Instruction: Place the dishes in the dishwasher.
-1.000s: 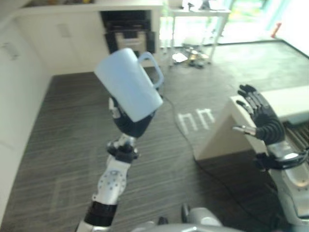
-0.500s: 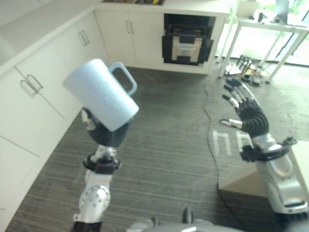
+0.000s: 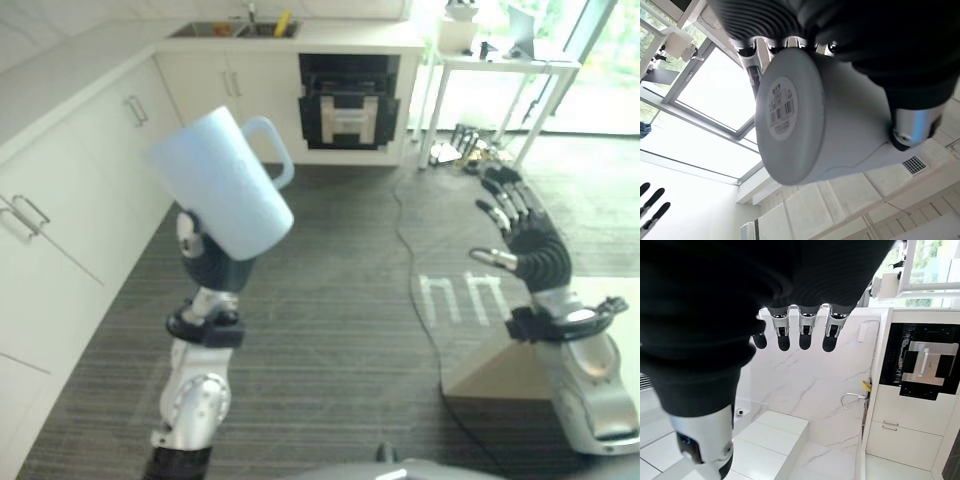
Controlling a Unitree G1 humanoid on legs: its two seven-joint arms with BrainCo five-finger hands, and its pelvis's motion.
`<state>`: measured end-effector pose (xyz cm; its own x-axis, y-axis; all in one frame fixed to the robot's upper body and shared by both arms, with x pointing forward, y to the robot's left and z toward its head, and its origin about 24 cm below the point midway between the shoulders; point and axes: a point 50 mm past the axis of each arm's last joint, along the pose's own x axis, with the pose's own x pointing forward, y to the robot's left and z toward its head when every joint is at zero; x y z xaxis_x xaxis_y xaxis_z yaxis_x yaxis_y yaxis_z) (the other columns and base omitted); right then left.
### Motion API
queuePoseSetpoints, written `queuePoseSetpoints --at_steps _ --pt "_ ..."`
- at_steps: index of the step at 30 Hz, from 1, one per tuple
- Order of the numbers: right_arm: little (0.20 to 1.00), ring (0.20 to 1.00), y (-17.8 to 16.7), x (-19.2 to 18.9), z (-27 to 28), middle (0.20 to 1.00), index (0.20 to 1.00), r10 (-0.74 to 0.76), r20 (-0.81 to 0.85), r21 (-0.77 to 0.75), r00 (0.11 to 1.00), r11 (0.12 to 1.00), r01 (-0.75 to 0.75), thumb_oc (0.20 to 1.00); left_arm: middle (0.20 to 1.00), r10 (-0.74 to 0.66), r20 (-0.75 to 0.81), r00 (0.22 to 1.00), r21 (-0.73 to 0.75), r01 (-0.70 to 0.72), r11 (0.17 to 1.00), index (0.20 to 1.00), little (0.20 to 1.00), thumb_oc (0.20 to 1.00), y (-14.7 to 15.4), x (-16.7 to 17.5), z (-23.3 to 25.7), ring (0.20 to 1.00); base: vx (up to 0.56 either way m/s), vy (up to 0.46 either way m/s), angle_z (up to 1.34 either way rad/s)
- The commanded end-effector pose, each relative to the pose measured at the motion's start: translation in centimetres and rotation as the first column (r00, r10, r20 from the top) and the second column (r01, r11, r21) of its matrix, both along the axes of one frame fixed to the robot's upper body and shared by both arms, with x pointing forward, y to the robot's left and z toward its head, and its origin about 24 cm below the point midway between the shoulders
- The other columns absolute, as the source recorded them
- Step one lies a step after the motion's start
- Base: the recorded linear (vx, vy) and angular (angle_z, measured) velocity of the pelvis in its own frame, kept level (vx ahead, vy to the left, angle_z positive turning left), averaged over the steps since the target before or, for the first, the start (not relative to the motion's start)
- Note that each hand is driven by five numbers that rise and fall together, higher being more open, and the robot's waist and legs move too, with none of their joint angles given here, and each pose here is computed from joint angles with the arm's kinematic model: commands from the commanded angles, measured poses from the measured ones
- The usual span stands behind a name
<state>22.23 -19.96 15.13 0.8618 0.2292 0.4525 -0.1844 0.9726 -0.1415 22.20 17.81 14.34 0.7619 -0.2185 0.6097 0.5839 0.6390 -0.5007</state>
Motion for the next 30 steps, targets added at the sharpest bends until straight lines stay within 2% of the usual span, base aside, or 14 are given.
queuePoseSetpoints --at_steps 1,18,23,30 --pt "1.000 1.000 0.2 -0.3 2.4 1.000 1.000 0.009 0.144 0.025 0.990 1.000 -0.013 1.000 0.200 -0.013 0.114 0.993 0.064 0.005 0.998 0.200 0.200 0.200 0.0 0.3 1.9 0.200 0.03 -0.096 -0.01" --pt "1.000 1.000 -0.1 -0.4 2.4 1.000 1.000 0.051 0.139 -0.021 0.989 0.999 -0.049 1.000 0.200 0.012 0.113 0.994 0.054 -0.018 0.998 0.200 0.200 0.200 0.5 -0.1 1.6 0.200 0.01 -0.122 -0.05" --pt "1.000 1.000 0.8 0.4 2.3 1.000 1.000 0.075 0.131 -0.021 0.989 0.997 -0.073 1.000 0.200 0.036 0.084 0.996 0.058 -0.041 0.997 0.200 0.200 0.200 0.9 -0.1 0.9 0.200 0.36 0.078 -0.53" --pt "1.000 1.000 0.3 -0.7 1.9 1.000 1.000 0.139 0.109 -0.033 0.984 0.990 -0.136 1.000 0.200 0.095 0.064 0.993 0.041 -0.097 0.994 0.200 0.200 0.200 2.0 -0.8 0.0 0.200 0.47 0.203 -0.41"
